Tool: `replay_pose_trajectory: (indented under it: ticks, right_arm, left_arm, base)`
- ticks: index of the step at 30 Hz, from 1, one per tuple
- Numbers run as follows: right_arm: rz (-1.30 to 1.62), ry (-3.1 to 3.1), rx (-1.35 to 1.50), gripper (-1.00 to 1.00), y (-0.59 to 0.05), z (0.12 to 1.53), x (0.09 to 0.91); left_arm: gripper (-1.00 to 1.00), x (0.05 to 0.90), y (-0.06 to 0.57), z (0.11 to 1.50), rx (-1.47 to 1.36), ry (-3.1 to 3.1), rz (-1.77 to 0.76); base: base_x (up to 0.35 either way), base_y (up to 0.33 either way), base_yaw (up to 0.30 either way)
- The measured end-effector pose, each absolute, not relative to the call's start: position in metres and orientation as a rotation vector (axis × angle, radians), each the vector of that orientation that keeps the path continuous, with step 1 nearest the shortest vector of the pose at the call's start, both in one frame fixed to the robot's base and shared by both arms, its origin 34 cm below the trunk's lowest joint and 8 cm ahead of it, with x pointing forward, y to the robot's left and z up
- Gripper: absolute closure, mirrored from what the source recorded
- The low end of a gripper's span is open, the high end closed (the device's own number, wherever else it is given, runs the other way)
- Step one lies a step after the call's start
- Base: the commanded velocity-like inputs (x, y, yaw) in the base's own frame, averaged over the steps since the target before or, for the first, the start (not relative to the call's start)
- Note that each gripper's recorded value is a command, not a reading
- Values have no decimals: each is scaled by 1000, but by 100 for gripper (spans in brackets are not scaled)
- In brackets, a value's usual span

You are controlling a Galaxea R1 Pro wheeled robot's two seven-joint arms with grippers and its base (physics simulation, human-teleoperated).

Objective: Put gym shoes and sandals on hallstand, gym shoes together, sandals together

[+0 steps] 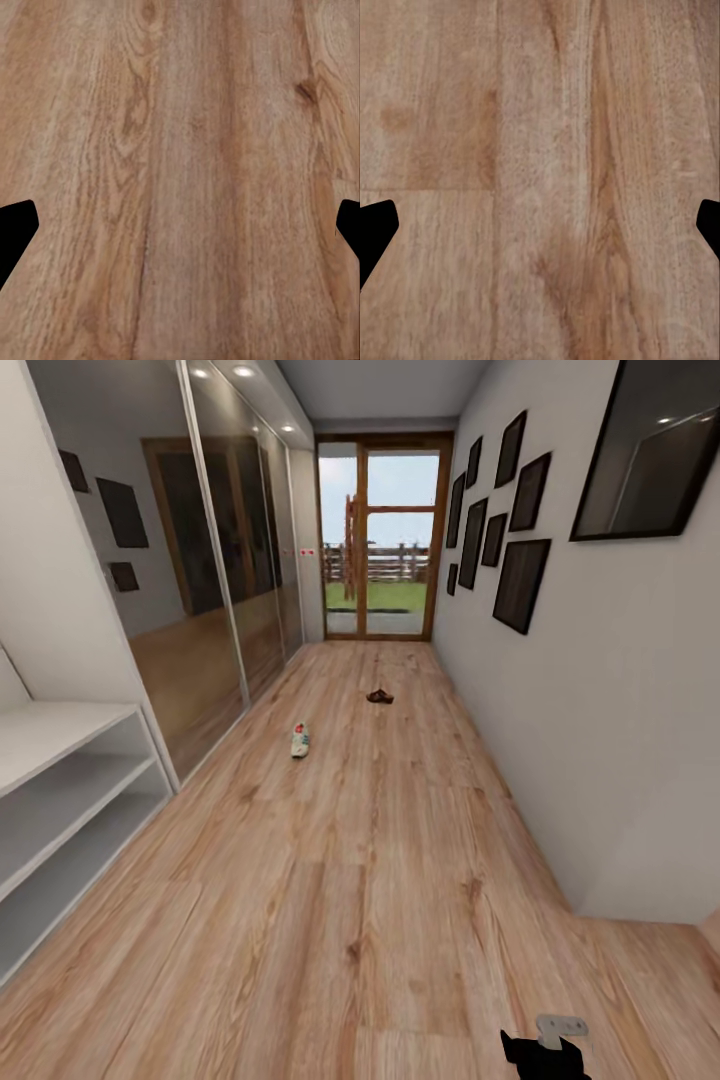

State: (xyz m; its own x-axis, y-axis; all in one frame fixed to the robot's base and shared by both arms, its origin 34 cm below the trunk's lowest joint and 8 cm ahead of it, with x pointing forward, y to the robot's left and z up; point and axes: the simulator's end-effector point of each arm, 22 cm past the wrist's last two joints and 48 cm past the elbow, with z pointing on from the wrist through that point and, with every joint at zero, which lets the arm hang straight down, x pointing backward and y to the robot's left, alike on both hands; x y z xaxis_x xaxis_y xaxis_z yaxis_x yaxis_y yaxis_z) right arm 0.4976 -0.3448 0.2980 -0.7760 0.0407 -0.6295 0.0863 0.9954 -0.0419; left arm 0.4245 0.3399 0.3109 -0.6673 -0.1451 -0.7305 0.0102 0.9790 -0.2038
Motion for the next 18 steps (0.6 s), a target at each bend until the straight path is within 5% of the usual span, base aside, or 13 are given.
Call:
replay_pose_trajectory:
  ticks: [18]
  right_arm:
    - [-90,2460,88,-100,-345,298,497]
  left_arm:
    - [-100,425,340,311,-94,2291,-241]
  base:
    - [326,-108,0]
